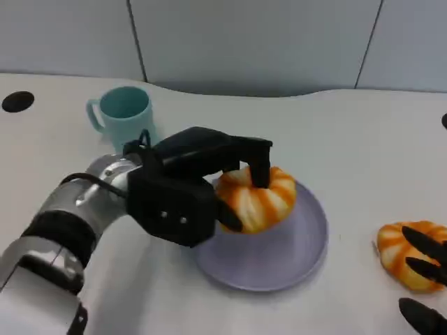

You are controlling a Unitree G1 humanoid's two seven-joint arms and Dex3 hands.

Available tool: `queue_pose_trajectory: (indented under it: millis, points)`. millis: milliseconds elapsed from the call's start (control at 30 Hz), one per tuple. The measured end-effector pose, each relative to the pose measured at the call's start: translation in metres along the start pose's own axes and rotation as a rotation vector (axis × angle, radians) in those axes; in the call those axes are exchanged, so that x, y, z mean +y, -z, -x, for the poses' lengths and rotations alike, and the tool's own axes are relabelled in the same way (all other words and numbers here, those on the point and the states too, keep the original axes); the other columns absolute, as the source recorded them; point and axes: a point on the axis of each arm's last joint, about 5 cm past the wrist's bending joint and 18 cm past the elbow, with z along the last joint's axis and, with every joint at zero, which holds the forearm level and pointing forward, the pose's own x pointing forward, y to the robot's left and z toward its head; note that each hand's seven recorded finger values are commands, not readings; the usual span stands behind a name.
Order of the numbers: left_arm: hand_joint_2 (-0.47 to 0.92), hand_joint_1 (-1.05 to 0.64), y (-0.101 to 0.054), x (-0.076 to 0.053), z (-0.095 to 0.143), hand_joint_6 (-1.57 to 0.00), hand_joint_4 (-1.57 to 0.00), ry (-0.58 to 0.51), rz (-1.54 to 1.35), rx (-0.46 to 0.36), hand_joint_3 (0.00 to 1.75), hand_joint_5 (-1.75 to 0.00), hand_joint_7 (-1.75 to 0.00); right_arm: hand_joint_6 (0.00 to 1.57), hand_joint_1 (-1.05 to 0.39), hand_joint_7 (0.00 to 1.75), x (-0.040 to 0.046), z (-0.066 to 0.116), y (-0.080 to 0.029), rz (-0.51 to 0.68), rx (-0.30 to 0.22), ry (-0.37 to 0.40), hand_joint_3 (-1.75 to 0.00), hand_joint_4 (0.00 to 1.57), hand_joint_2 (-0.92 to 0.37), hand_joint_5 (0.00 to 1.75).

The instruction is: Grasp the bread from the table and place it into the plate.

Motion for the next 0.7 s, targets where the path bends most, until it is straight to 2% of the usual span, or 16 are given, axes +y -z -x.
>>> queue_pose_trajectory:
  millis: [100, 333, 400, 467, 533, 567, 700]
  points:
    - [0.88, -0.19, -0.002, -0.003, -0.008, -0.6, -0.83, 0.029, -0.045, 0.024, 0.12, -1.75, -1.75, 0.65, -0.37, 0.0, 0.0012, 0.0, -0.002, -0.005, -0.001, -0.001, -0.33, 0.87, -0.92, 0.0]
    - [0.86, -0.22, -0.002, -0.006, -0.013, -0.49, -0.73, 0.089, -0.094, 0.074, 0.13, -1.75, -1.75, 0.64, -0.37, 0.0, 0.0025, 0.001, -0.003, -0.009, 0.003, -0.003, -0.33, 0.85, -0.92, 0.0]
    - [0.9, -0.39, -0.002, -0.005, -0.014, -0.43, -0.41, 0.116, -0.089, 0.085, 0.05, -1.41, -1.14, 0.64, -0.37, 0.0, 0.0027, 0.001, -0.003, -0.009, 0.006, -0.003, -0.33, 0.85, -0.92, 0.0]
    - [0.91, -0.46, -0.001, -0.003, -0.014, -0.49, -0.29, 0.207, -0.09, 0.099, 0.01, -1.0, -0.58, 0.64, -0.36, 0.0, 0.0034, 0.001, -0.004, -0.011, 0.007, -0.005, -0.33, 0.84, -0.92, 0.0]
    - [0.91, -0.5, -0.002, -0.001, -0.015, -0.51, -0.26, 0.271, -0.098, 0.102, 0.0, -0.72, -0.28, 0.64, -0.36, 0.0, 0.0037, 0.001, -0.004, -0.012, 0.008, -0.006, -0.34, 0.84, -0.92, 0.0]
    - [0.91, -0.53, -0.002, 0.0, -0.015, -0.48, -0.21, 0.285, -0.101, 0.101, 0.0, -0.56, -0.14, 0.64, -0.36, 0.0, 0.0038, 0.001, -0.004, -0.012, 0.008, -0.007, -0.34, 0.83, -0.92, 0.0]
    - [0.9, -0.57, -0.002, 0.002, -0.015, -0.43, -0.16, 0.318, -0.109, 0.098, 0.0, -0.42, -0.03, 0.64, -0.36, 0.0, 0.0043, 0.001, -0.004, -0.014, 0.009, -0.009, -0.34, 0.83, -0.92, 0.0]
